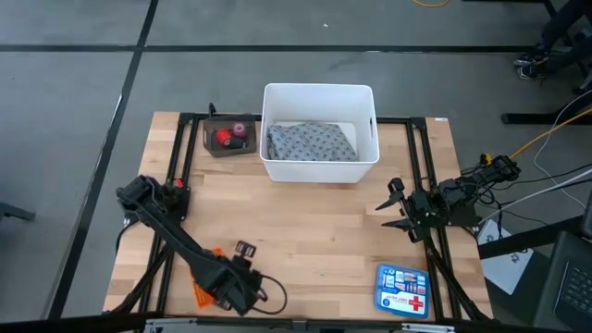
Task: Pick & Place Medicine items
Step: Put the pink capsule into the orange bin
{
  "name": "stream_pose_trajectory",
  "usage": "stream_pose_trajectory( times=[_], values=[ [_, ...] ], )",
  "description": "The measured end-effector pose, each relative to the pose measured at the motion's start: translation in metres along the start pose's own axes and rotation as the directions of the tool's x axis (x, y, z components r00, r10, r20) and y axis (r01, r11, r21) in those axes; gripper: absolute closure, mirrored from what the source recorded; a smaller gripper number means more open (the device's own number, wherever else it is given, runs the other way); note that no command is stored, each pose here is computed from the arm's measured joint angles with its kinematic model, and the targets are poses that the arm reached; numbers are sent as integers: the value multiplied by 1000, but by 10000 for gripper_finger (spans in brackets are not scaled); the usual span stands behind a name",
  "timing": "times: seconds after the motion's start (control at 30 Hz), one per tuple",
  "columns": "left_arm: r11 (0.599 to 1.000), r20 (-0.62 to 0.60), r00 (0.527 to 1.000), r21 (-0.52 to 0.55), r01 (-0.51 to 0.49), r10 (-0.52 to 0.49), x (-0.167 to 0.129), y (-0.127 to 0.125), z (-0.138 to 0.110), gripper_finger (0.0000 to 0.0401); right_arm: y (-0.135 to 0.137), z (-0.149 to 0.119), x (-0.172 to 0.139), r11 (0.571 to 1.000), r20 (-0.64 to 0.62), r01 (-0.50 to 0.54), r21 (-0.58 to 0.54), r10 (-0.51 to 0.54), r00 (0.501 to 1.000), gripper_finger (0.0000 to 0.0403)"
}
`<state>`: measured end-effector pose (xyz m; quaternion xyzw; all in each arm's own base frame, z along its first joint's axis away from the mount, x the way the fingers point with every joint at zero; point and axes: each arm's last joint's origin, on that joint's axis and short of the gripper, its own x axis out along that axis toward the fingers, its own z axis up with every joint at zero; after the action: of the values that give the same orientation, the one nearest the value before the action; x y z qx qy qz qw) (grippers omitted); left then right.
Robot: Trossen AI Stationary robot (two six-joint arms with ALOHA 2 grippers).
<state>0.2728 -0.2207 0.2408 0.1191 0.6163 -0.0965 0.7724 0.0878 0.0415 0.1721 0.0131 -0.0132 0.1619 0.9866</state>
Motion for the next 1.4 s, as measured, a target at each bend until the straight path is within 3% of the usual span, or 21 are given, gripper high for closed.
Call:
stream_pose_trajectory(
  times=[0.1,0.43,0.53,0.87,1.4],
  values=[
    [998,68,997,48,-48,45,2,13,10,275,0,0,0,1000,0,0,0,0,1000,179],
    [978,272,960,178,-112,60,8,60,47,304,0,0,0,1000,0,0,0,0,1000,179],
    [972,270,961,201,-123,66,22,74,55,314,0,0,0,1000,0,0,0,0,1000,179],
    [971,190,981,240,-13,-34,71,101,66,331,0,0,0,1000,0,-2,0,2,1000,179],
    [969,208,977,249,-4,-50,82,115,71,331,0,0,0,1000,0,-1,0,1,1000,179]
  ],
)
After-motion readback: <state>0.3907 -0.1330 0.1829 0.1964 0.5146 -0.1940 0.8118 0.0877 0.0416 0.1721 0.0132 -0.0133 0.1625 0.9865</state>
